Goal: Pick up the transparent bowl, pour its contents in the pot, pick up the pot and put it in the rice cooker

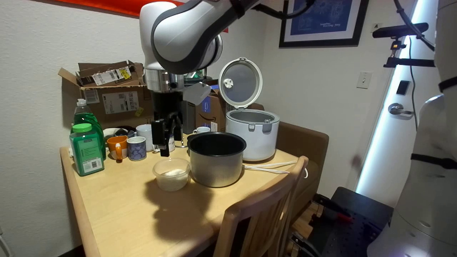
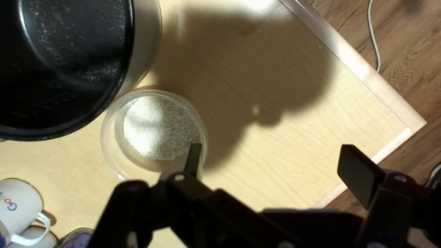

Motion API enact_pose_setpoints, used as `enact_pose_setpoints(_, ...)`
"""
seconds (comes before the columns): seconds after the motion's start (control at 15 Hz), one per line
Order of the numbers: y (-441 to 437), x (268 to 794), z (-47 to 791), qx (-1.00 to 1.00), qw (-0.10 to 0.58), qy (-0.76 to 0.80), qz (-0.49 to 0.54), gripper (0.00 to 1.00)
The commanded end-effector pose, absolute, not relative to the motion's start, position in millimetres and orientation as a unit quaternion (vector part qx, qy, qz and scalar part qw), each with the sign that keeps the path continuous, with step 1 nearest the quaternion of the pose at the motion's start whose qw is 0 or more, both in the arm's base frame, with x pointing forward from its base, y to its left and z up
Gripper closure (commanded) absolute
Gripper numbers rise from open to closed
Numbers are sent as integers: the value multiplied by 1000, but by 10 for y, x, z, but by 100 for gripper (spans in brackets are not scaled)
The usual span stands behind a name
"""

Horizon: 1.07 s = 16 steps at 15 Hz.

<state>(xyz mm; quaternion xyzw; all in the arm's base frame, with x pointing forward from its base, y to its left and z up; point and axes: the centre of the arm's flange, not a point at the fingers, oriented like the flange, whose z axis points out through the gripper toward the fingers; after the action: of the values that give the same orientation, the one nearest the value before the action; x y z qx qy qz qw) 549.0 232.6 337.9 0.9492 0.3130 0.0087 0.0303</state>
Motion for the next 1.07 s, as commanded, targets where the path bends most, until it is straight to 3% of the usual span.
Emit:
enact_pose_setpoints(0.0,2360,5733,3190,953,28,300,-9,0)
enact_pose_setpoints(1.0,2311,6199,2145,965,54,253,-38,0)
